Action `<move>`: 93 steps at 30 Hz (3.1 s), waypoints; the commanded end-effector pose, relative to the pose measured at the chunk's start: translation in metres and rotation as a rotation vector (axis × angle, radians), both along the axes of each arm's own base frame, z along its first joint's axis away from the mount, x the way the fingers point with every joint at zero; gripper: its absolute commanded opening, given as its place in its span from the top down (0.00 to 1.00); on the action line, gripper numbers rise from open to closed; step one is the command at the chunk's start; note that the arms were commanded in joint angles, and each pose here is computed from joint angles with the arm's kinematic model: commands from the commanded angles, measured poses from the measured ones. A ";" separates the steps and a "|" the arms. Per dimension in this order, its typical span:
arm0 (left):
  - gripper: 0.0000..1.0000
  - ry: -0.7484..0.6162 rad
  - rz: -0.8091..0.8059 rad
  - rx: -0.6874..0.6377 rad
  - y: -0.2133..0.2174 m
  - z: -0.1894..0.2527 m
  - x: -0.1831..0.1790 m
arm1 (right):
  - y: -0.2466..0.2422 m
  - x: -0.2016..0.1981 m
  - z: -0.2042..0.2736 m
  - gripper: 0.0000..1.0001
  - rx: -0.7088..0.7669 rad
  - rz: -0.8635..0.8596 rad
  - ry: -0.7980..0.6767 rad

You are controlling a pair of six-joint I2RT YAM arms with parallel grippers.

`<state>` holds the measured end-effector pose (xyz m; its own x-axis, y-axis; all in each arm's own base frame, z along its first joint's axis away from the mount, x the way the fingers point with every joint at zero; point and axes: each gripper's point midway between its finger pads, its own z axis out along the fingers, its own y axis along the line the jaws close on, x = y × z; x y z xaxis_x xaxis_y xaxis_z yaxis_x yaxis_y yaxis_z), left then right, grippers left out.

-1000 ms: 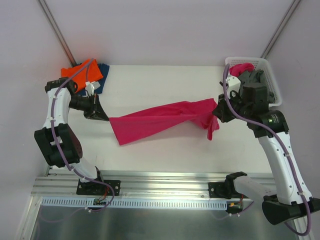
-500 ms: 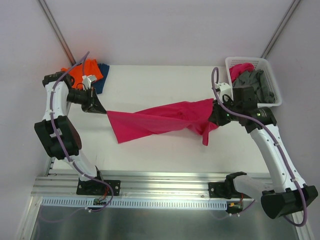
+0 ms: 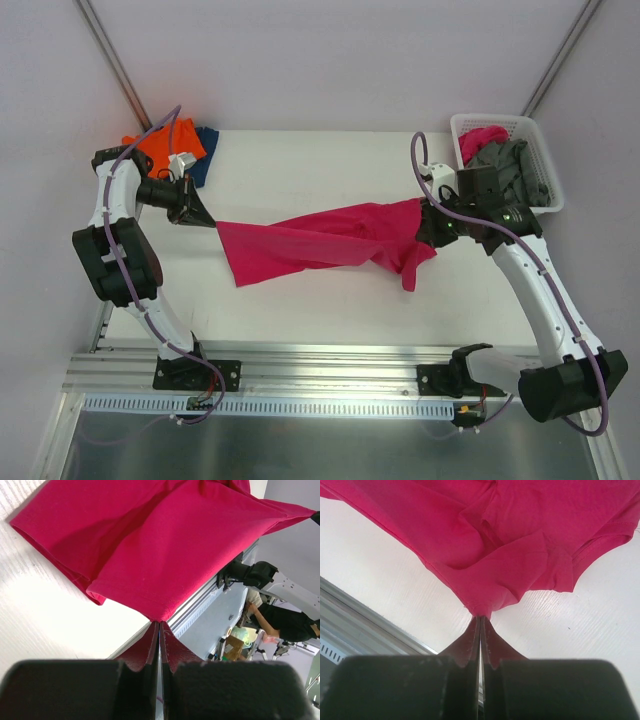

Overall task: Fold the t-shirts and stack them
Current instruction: Fold the tshirt

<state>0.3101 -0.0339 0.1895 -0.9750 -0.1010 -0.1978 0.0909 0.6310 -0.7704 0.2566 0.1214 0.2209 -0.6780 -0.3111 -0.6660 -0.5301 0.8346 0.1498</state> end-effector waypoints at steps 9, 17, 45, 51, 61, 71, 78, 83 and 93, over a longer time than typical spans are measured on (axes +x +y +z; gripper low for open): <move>1.00 0.112 -0.011 -0.071 -0.006 -0.002 -0.017 | 0.005 0.047 0.011 0.99 -0.046 0.047 -0.085; 1.00 0.263 -0.003 0.005 0.012 -0.051 -0.004 | 0.023 0.098 -0.023 0.99 -0.061 0.060 0.013; 0.01 0.263 -0.059 0.060 -0.001 -0.071 0.033 | 0.037 0.180 -0.081 0.48 -0.162 -0.003 0.104; 0.01 0.299 -0.099 0.041 -0.023 -0.062 -0.004 | 0.032 0.122 -0.075 0.49 -0.112 0.002 0.182; 0.01 0.428 -0.169 0.002 -0.054 -0.076 -0.046 | 0.030 0.046 -0.102 0.45 -0.041 -0.039 0.361; 0.01 0.513 -0.176 0.026 -0.048 -0.103 -0.038 | 0.036 0.080 -0.115 0.49 -0.032 -0.065 0.401; 0.01 0.549 -0.175 0.016 -0.049 -0.110 -0.040 | 0.039 0.086 -0.132 0.52 -0.022 -0.091 0.465; 0.01 0.565 -0.178 0.016 -0.049 -0.112 -0.042 | 0.035 0.078 -0.139 0.53 -0.024 -0.105 0.498; 0.01 0.553 -0.180 0.028 -0.049 -0.110 -0.042 | 0.020 0.065 -0.150 0.65 -0.018 -0.157 0.550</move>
